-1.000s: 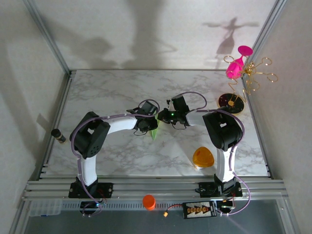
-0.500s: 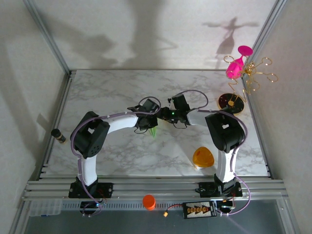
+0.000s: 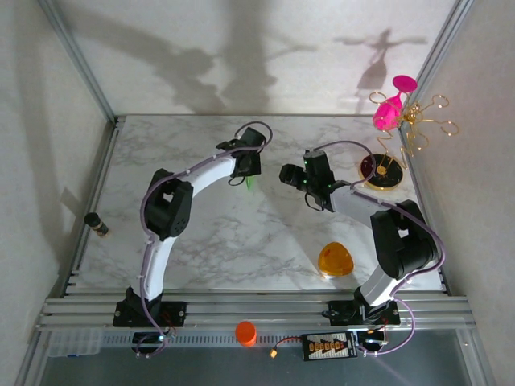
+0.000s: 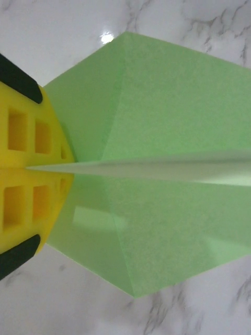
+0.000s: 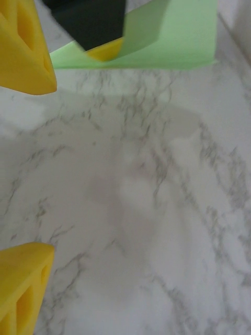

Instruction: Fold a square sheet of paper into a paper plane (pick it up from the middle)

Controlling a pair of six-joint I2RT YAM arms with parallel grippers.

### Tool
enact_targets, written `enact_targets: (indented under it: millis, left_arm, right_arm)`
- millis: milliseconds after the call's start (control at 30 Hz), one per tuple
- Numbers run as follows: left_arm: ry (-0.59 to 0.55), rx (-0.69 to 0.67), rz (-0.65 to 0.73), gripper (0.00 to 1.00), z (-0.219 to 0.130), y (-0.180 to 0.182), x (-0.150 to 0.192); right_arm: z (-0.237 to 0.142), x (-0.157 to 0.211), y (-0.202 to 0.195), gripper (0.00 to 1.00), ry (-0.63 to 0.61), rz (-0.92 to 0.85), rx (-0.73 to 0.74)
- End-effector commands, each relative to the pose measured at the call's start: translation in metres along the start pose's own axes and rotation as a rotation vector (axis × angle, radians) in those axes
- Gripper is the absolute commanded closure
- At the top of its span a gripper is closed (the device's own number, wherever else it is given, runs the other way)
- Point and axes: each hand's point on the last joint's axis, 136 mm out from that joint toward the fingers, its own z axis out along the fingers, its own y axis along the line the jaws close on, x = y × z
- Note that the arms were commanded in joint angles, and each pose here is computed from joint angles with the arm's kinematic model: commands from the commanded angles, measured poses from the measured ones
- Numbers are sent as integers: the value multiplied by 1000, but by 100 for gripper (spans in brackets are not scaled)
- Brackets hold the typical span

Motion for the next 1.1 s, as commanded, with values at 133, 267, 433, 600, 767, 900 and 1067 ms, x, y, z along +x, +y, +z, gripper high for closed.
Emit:
enact_targets:
  millis: [133,267,433,600,767,900,1067]
  left_arm:
    - [67,-122,79,94,20,25,6]
    - [89,-132,78,90,31,29,13]
    - [106,-147,76,86,38,32,19]
    - [111,-159,73,78,40,35,22]
    - [114,-165,69,74,43,37,24]
    - [123,-180,61,70,50,41,31]
    - [128,-200,45,67,59,43,40]
  right_arm:
    - [-8,-5,-11,25,-32,-2,44]
    - [-7,-4,-10,25,-27,1,36]
    - [-4,0,-10,25,-9,10,24]
    - [-1,3,-8,25,4,18,11]
    - [0,4,-7,25,12,20,6]
    - [3,6,-7,25,22,23,5]
    - [5,7,-7,25,28,24,6]
